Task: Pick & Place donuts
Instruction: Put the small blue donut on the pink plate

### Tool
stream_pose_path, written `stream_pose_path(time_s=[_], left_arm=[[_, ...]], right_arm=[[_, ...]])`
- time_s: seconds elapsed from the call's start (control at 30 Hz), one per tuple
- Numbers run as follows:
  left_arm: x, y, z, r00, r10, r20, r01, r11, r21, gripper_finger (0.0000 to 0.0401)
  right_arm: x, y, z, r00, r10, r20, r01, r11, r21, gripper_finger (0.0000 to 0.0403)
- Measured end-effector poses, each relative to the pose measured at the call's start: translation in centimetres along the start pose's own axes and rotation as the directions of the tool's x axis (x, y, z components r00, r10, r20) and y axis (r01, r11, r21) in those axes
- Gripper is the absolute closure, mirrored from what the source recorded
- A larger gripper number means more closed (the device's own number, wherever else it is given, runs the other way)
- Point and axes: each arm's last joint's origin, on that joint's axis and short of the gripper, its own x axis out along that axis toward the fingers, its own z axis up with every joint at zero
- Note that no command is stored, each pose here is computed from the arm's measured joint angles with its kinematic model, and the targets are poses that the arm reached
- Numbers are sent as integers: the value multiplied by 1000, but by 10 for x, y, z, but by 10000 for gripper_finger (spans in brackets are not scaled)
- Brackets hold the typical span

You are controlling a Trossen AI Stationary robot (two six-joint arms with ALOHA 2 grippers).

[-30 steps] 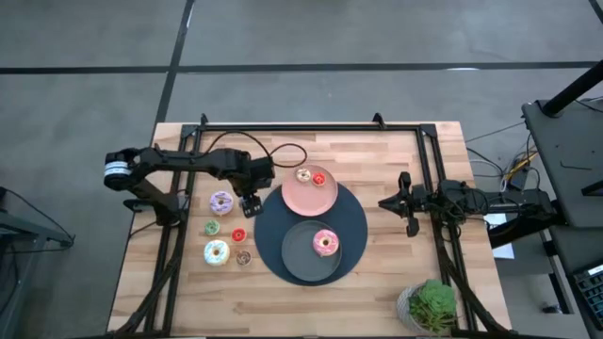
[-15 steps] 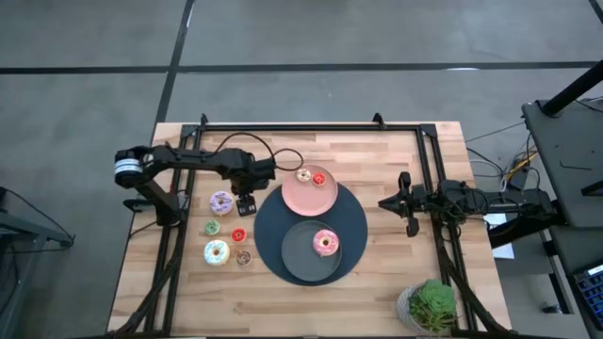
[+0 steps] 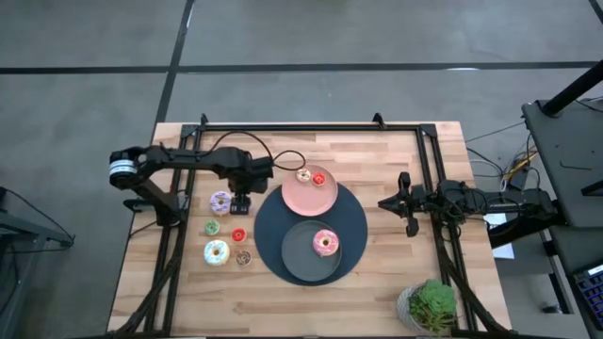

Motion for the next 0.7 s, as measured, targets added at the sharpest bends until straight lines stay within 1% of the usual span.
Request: stream_pose_path(time_s=[0.3,0.5,0.7], left_arm=[[-11,-2,-6,999,14,45,-15,1000,7,197],[-3,-4,-11,1000,6,16,-6,1000,0,197],[6,-5,-14,1000,3,19,-3,1000,-9,197]], right_arm=[[0,0,0,1000,1,0,-1,1000,0,374],[0,0,0,1000,1,0,-1,1000,0,374],[0,0,0,1000,0,0,0,1000,0,374]])
